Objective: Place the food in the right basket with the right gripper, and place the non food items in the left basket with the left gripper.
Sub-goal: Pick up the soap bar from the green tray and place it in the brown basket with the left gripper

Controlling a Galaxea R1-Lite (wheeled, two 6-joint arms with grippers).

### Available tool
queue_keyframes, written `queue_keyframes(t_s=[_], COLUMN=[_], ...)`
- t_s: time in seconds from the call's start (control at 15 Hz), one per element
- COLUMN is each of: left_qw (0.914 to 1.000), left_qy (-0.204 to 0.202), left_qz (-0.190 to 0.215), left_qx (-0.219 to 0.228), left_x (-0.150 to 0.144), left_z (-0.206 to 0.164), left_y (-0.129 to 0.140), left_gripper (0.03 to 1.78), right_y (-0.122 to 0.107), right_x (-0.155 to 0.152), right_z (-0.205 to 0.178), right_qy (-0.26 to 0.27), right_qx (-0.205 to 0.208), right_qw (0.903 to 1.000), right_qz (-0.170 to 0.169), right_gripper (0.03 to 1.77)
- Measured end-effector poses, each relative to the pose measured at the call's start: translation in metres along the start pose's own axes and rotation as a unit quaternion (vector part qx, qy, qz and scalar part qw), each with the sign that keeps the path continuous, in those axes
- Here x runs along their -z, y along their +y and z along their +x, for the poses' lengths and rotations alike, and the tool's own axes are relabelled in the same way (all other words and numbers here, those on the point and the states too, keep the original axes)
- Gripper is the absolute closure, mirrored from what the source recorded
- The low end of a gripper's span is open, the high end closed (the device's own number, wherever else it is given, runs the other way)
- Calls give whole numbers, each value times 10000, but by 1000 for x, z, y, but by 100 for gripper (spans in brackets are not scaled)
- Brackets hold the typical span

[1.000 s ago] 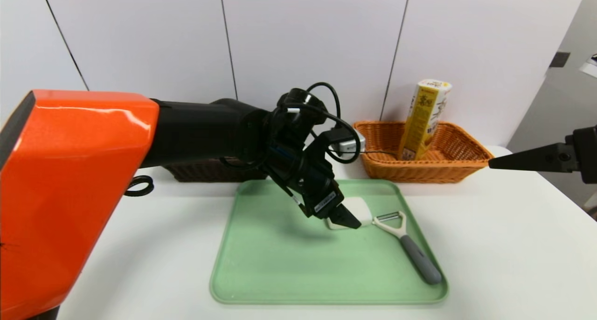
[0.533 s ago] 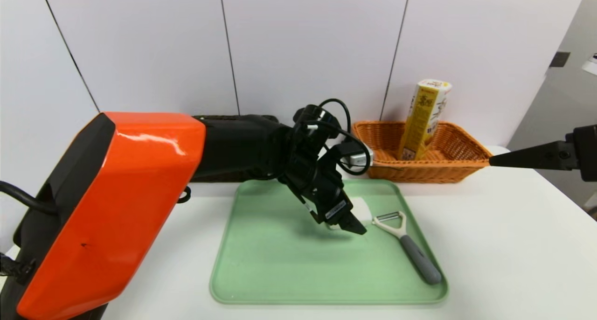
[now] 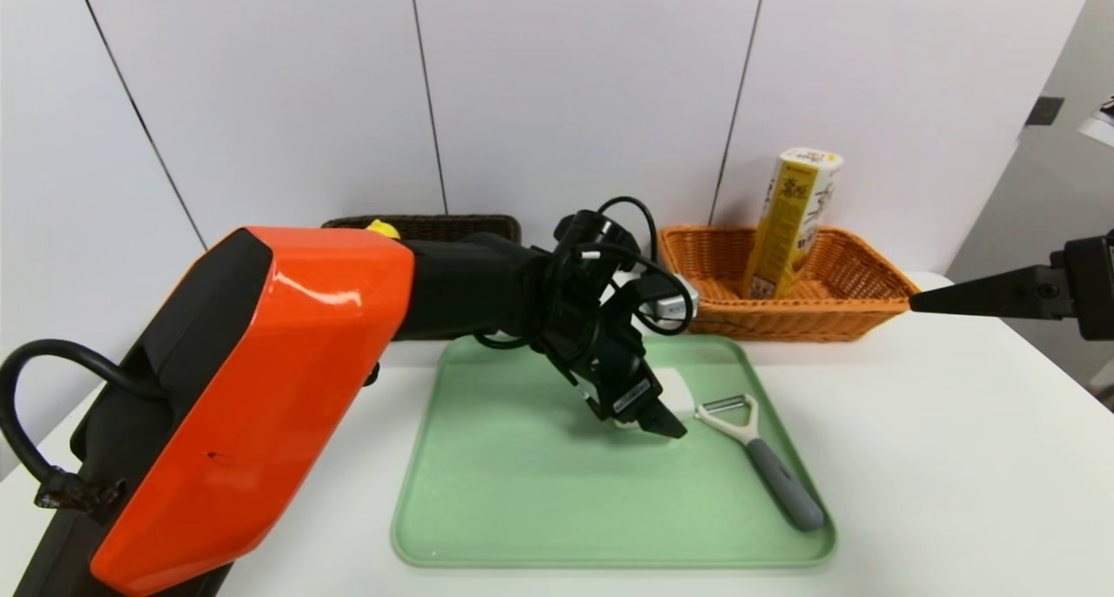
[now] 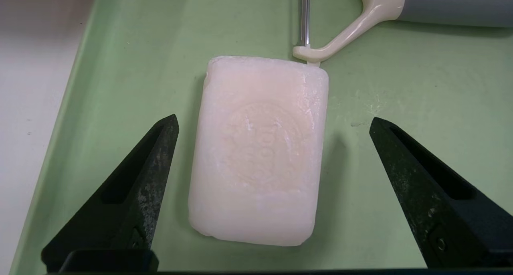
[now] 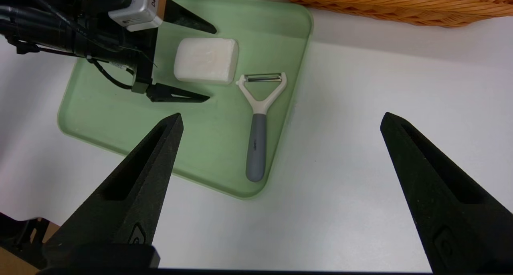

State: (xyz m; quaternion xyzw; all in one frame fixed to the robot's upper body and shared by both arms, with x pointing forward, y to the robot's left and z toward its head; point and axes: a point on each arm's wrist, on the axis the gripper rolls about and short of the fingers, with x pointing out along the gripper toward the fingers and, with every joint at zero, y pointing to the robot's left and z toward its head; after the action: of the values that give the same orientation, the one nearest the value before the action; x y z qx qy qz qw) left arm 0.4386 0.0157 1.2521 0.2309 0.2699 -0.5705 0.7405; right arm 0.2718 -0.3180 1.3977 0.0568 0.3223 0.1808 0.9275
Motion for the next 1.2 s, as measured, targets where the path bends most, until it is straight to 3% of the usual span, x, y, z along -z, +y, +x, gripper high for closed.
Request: queue_keyframes(t_s=[0.67,1.2], left_qw=[10000,9997], left_qy=[75,-64], left_qz=[-10,222], left_qx=[39,-30], left_x=[6,3], left_z=[7,8], left_y=[2,3], left_gripper=[12,12], right_y=[-1,-2], right_x=[0,0], right_z=[0,0], right_qy=[-1,-39], right_qx=[23,33], right_qw=[10000,10000], right_qz=[25,22], right_gripper=[10,10])
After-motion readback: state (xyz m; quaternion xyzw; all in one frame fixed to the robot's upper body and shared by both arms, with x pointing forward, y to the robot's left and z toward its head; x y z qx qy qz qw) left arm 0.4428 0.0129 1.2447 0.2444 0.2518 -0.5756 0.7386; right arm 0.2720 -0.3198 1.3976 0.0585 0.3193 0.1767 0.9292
